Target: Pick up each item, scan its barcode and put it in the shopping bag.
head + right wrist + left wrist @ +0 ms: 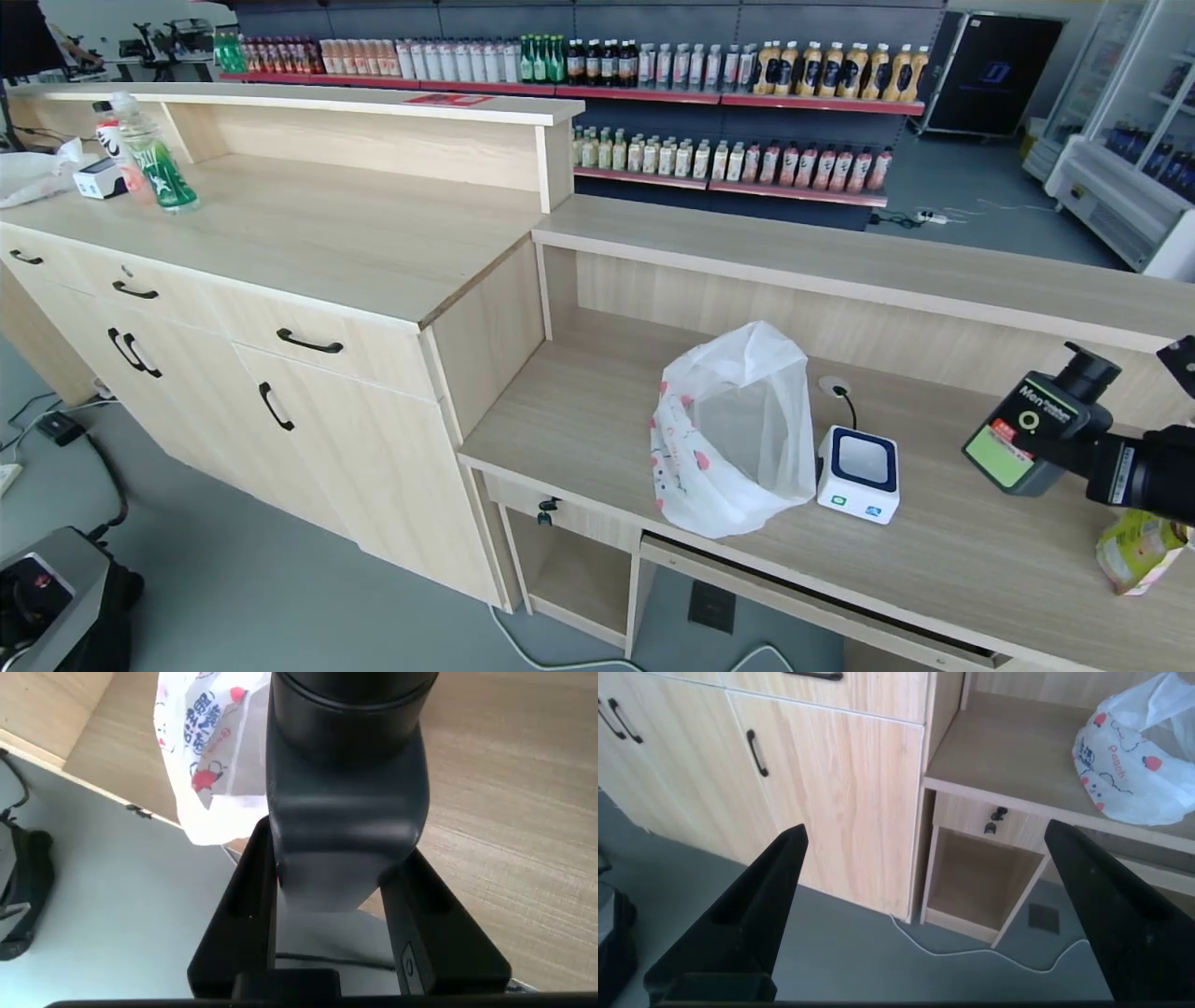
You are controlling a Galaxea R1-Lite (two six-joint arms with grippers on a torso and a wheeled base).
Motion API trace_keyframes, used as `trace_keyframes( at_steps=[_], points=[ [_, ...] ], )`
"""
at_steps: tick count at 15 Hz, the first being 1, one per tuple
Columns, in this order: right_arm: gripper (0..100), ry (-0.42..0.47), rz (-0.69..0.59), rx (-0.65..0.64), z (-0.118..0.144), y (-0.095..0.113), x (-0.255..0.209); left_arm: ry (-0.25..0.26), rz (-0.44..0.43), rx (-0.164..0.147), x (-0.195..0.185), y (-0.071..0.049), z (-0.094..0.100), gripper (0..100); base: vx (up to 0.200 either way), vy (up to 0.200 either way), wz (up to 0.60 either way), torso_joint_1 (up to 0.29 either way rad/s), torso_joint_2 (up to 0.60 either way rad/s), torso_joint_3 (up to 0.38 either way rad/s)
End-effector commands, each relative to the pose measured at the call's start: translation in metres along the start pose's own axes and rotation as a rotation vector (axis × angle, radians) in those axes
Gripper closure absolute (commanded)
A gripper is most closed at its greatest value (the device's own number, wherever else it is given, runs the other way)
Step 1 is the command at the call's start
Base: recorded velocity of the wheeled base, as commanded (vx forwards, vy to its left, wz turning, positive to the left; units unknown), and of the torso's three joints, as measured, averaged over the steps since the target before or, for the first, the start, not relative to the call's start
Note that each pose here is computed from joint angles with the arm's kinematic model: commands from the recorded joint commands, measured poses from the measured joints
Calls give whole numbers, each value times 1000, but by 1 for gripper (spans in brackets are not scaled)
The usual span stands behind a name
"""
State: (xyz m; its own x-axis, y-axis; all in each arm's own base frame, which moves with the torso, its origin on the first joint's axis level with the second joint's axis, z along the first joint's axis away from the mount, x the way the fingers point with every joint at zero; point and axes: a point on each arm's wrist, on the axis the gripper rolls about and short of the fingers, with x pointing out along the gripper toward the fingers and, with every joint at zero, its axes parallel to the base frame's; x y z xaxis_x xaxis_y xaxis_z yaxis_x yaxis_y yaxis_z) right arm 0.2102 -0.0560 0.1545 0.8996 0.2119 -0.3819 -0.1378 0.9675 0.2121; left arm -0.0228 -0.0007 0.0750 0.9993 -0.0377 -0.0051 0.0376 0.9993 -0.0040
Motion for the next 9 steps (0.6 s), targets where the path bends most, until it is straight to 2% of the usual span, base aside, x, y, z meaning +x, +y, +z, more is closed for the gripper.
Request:
trace_keyframes(
  at_steps=[1,4,9],
  points=[
    [100,34,-6,31,-5,-8,9,1,-1,-1,0,0,0,0,0,0,0,0,0,0],
    [100,-37,-11,-5,11,-14,17,1,-1,-1,0,0,0,0,0,0,0,0,0,0],
    [100,15,67,22,4,-32,37,1,-1,-1,0,0,0,0,0,0,0,0,0,0]
  ],
)
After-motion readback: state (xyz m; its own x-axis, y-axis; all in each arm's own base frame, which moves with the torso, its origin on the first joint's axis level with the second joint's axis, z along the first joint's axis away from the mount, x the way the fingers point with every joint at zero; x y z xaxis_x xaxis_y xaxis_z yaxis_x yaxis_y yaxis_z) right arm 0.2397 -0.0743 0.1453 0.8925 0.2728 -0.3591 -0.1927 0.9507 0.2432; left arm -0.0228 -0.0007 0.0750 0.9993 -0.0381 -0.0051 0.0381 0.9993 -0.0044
